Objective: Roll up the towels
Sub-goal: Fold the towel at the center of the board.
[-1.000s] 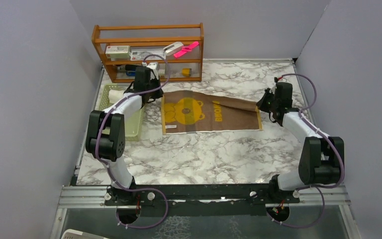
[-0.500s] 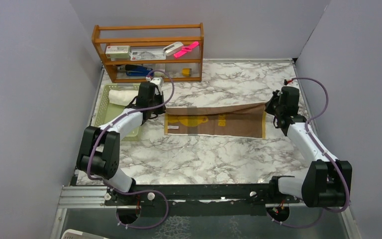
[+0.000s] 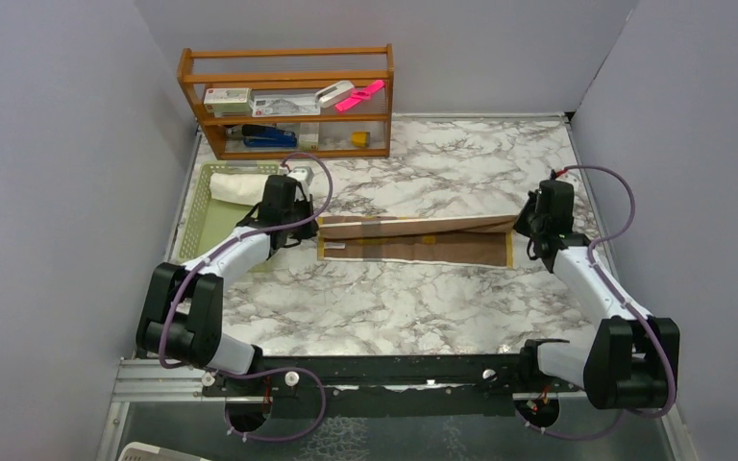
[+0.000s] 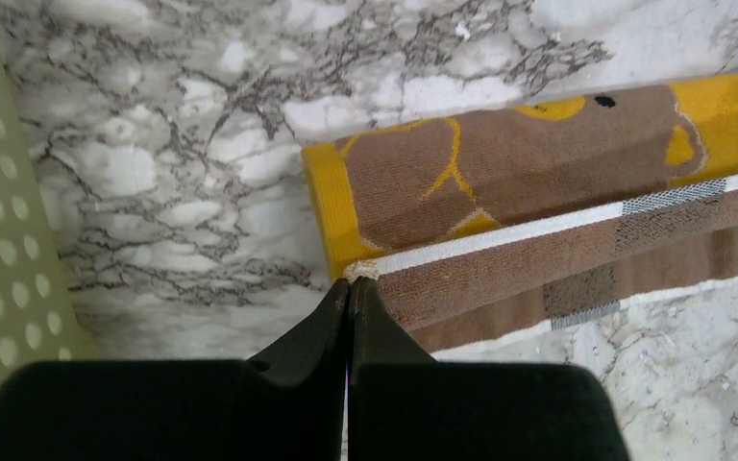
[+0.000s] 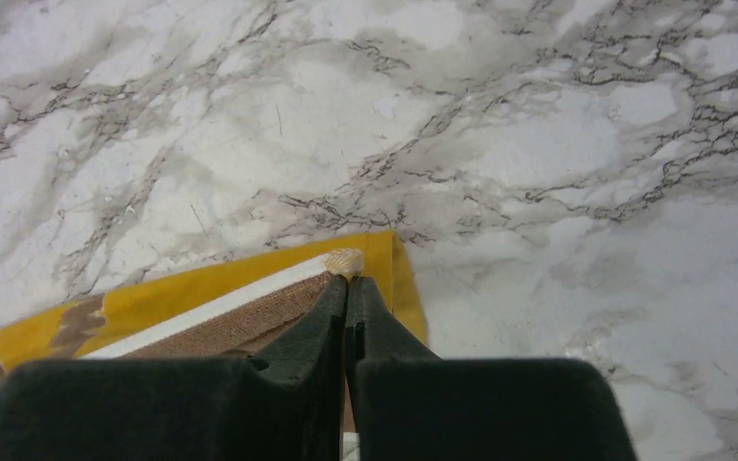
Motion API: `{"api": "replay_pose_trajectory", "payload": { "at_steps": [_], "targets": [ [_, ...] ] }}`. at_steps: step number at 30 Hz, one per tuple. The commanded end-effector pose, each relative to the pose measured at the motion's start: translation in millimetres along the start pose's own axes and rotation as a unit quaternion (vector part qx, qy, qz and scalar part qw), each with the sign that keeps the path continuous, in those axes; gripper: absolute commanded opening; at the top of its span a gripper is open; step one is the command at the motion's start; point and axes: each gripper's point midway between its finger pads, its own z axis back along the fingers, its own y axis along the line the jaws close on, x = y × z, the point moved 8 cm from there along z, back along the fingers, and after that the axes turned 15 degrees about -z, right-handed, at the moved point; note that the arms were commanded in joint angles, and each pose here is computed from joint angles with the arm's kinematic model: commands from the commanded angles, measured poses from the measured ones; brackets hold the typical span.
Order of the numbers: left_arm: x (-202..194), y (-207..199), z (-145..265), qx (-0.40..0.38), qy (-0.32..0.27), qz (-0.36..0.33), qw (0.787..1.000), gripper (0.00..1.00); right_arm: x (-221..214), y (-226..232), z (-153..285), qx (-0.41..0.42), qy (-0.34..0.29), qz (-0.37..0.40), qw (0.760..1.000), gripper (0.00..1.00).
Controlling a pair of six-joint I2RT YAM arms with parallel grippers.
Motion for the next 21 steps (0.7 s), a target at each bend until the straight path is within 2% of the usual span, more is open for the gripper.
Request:
{"api": "replay_pose_trajectory", "payload": {
  "at_steps": [1, 4, 6, 7, 8, 11, 13, 17, 18, 19, 21],
  "targets": [
    [-19, -1, 9, 0.005, 0.022, 0.021, 1.0, 0.0, -6, -12, 4, -0.04, -0.007, -0.015, 0.999, 0.01],
    [-27, -3, 10, -0.002, 0.031, 0.034, 0.999, 0.0, -17, -18, 5, -0.049, 0.013, -0.024, 0.998, 0.03],
    [-30, -6, 10, -0.012, 0.035, 0.043, 0.998, 0.0, -22, -22, 7, -0.052, 0.018, -0.032, 0.998, 0.1],
    [-32, -7, 10, -0.018, 0.038, 0.047, 0.998, 0.02, -23, -23, 9, -0.053, 0.018, -0.036, 0.998, 0.18],
    [-33, -8, 10, -0.021, 0.04, 0.05, 0.998, 0.07, -24, -24, 10, -0.053, 0.017, -0.041, 0.998, 0.28],
    [-30, -10, 16, -0.023, 0.029, 0.058, 0.998, 0.22, -22, -24, 18, -0.046, 0.003, -0.051, 0.998, 0.5],
    [-23, -11, 24, -0.018, 0.012, 0.064, 0.998, 0.34, -17, -24, 24, -0.045, -0.017, -0.054, 0.997, 0.61],
    [-5, -12, 39, -0.019, -0.021, 0.065, 0.997, 0.51, 2, -17, 36, -0.016, -0.06, -0.04, 0.997, 0.7],
    [-2, -13, 42, -0.021, -0.029, 0.064, 0.997, 0.63, 5, -14, 38, -0.006, -0.065, -0.032, 0.997, 0.72],
    [1, -13, 45, -0.021, -0.035, 0.064, 0.997, 0.68, 8, -11, 38, 0.008, -0.066, -0.023, 0.998, 0.74],
    [5, -12, 48, -0.015, -0.038, 0.064, 0.997, 0.73, 9, -5, 37, 0.032, -0.062, -0.02, 0.997, 0.76]
  ]
}}
